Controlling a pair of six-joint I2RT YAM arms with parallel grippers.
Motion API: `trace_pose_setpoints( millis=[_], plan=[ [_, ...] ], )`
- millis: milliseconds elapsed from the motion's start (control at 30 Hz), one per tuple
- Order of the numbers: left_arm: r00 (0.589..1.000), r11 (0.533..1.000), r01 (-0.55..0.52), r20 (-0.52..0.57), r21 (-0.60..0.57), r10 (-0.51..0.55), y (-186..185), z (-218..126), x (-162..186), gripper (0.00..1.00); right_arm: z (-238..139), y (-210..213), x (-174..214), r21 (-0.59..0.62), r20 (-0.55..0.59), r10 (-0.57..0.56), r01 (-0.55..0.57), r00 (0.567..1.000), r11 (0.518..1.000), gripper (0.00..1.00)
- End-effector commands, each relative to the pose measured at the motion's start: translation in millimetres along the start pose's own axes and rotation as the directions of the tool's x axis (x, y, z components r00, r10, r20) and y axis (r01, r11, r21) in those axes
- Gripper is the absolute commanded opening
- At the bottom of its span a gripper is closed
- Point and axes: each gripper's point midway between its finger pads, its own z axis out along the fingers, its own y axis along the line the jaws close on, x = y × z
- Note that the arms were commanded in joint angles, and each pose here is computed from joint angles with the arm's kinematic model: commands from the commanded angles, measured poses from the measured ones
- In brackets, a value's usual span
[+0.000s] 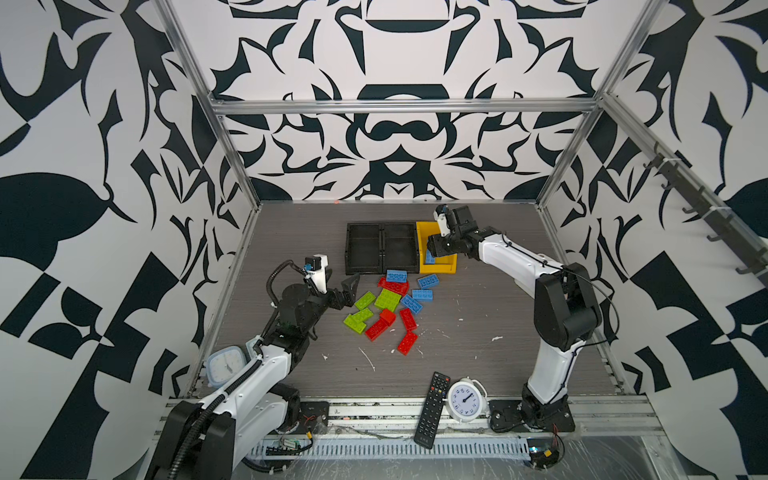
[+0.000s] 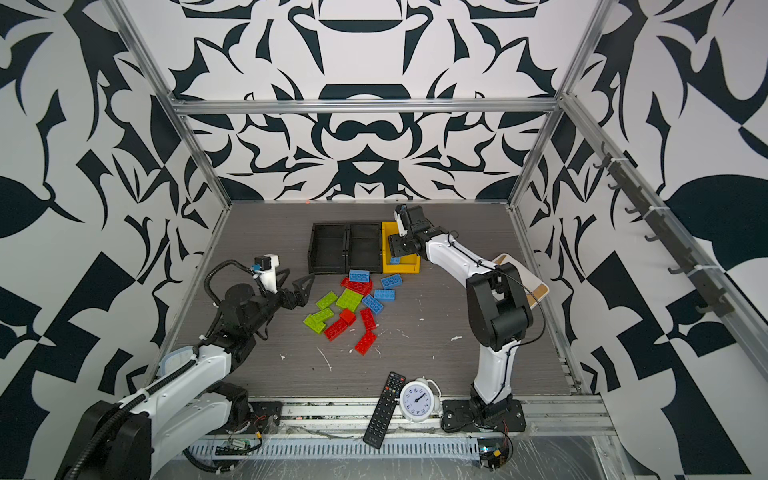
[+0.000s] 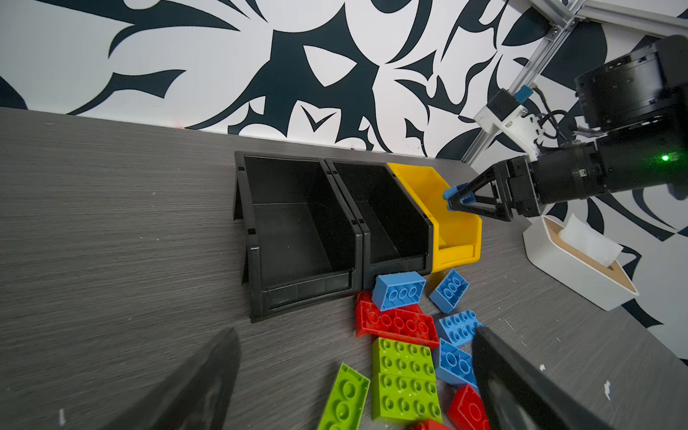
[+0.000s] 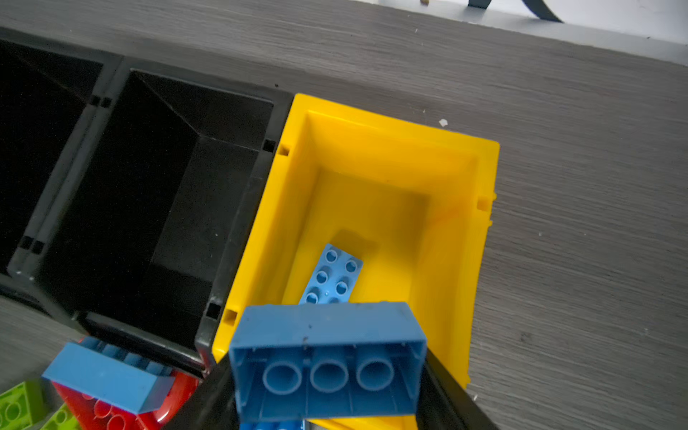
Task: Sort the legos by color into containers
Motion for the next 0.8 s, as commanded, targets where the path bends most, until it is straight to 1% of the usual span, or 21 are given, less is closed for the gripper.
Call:
trace_pose_setpoints(
  millis=[0,133,233,333,400,500,567,633,767],
  plan=[
    [1.0,1.0,0.004,0.018,0.001,-0.004,-0.1,-2.0,-1.6,0.99,-13.7,4.9,-26.6,-0.015,0.067,-0.011,0.012,0.998,1.0,0.63],
    [1.0,1.0,0.001,0.018,-0.003,-0.001,0.7,-1.4,-1.9,0.99,-10.7,3.4,-25.2,-0.003,0.053,-0.014,0.014,0.998,1.0,0.72],
    [1.0,1.0,0.002,0.016,-0.004,-0.002,0.9,-1.3,-1.3,0.99,-10.9,2.5,-24.7,-0.001,0.051,-0.015,0.015,0.999,1.0,0.76],
    [1.0,1.0,0.002,0.016,-0.006,-0.002,1.5,-0.9,-1.2,0.99,-12.9,2.4,-24.9,0.001,0.049,-0.019,0.019,0.999,1.0,0.87],
    [1.0,1.0,0.002,0.016,-0.004,-0.002,1.2,-0.9,-1.2,0.99,-14.9,2.6,-23.6,0.0,0.042,-0.023,0.023,0.999,1.0,0.87],
    [1.0,1.0,0.002,0.015,-0.007,-0.001,1.7,-1.1,-0.9,0.99,-24.8,3.3,-18.3,-0.004,0.032,-0.017,0.017,0.999,1.0,0.84],
    [1.0,1.0,-0.001,0.019,-0.007,0.001,1.4,-1.3,-2.2,0.99,-37.6,12.7,-12.1,-0.035,0.043,-0.009,0.01,0.999,0.999,0.82],
    [1.0,1.0,-0.003,0.018,-0.01,0.003,1.8,-1.6,-1.5,0.99,-49.6,23.1,1.2,-0.055,0.044,-0.02,0.022,0.999,0.998,0.8],
    [1.0,1.0,-0.004,0.02,-0.016,0.005,2.9,-2.1,-2.0,0.99,-67.1,43.6,41.4,-0.095,0.006,-0.058,0.058,0.998,0.994,0.75]
  ],
)
